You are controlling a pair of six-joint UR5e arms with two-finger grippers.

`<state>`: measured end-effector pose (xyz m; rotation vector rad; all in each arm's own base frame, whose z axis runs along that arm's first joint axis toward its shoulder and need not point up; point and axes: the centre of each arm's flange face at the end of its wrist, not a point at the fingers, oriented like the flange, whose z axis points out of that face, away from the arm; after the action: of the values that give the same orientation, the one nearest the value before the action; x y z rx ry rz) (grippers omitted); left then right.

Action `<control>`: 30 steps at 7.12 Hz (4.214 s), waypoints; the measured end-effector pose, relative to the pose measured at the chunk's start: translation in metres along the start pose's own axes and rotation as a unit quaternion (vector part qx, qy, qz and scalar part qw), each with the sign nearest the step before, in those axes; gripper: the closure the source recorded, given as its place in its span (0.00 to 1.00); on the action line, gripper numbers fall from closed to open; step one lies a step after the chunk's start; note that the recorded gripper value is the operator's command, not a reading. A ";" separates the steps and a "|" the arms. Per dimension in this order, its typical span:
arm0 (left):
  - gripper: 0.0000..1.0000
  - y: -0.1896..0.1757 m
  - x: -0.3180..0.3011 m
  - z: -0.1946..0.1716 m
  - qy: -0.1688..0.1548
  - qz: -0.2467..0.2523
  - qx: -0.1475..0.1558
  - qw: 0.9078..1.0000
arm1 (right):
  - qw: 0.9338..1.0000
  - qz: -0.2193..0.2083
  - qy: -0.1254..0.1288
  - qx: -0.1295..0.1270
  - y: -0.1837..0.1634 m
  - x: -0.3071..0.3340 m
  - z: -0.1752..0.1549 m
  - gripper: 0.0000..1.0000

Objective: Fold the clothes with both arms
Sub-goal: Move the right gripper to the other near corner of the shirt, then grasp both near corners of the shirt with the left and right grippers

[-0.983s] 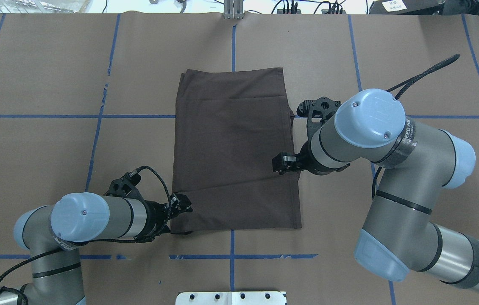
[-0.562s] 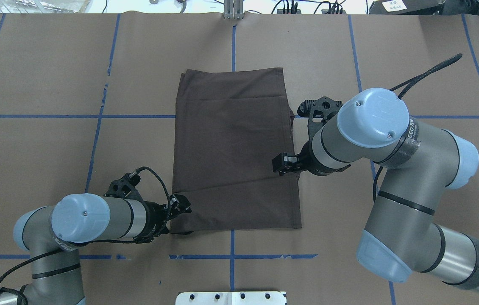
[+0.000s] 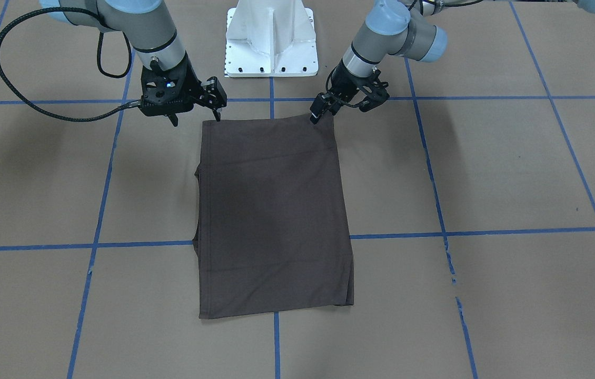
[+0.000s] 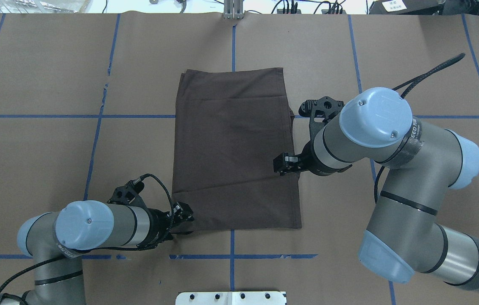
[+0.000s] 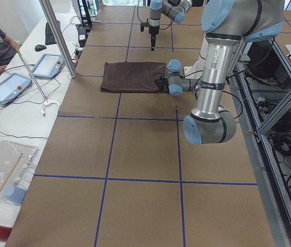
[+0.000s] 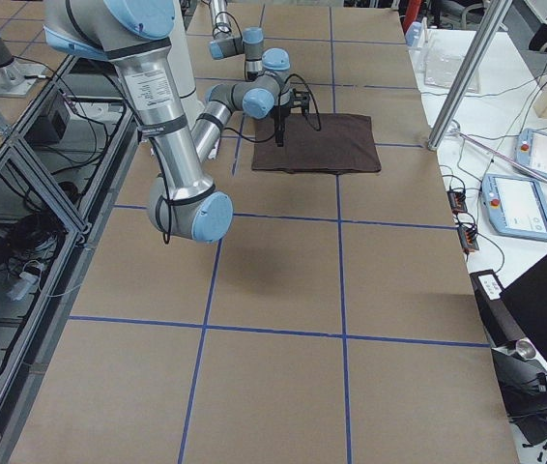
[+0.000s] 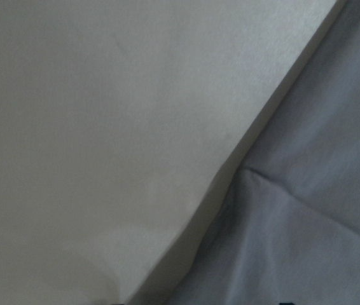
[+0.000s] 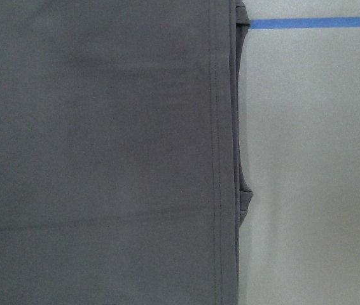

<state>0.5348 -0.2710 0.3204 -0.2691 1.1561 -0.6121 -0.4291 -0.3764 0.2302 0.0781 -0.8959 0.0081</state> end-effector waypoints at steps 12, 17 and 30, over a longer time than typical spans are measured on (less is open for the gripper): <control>1.00 -0.003 0.002 -0.005 -0.003 0.002 0.006 1.000 | 1.000 0.002 0.001 0.001 -0.003 0.002 -0.001 0.00; 1.00 0.000 0.006 -0.011 -0.005 0.007 0.005 1.000 | 0.997 0.071 0.001 -0.009 0.017 -0.004 0.010 0.00; 1.00 0.011 0.019 -0.030 -0.002 0.019 0.002 1.000 | 0.965 0.252 0.073 0.027 0.098 -0.026 0.137 0.00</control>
<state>0.5161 -0.2699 0.2884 -0.2451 1.1534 -0.5799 -0.5559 -0.2883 0.3009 -0.1003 -0.7477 0.5084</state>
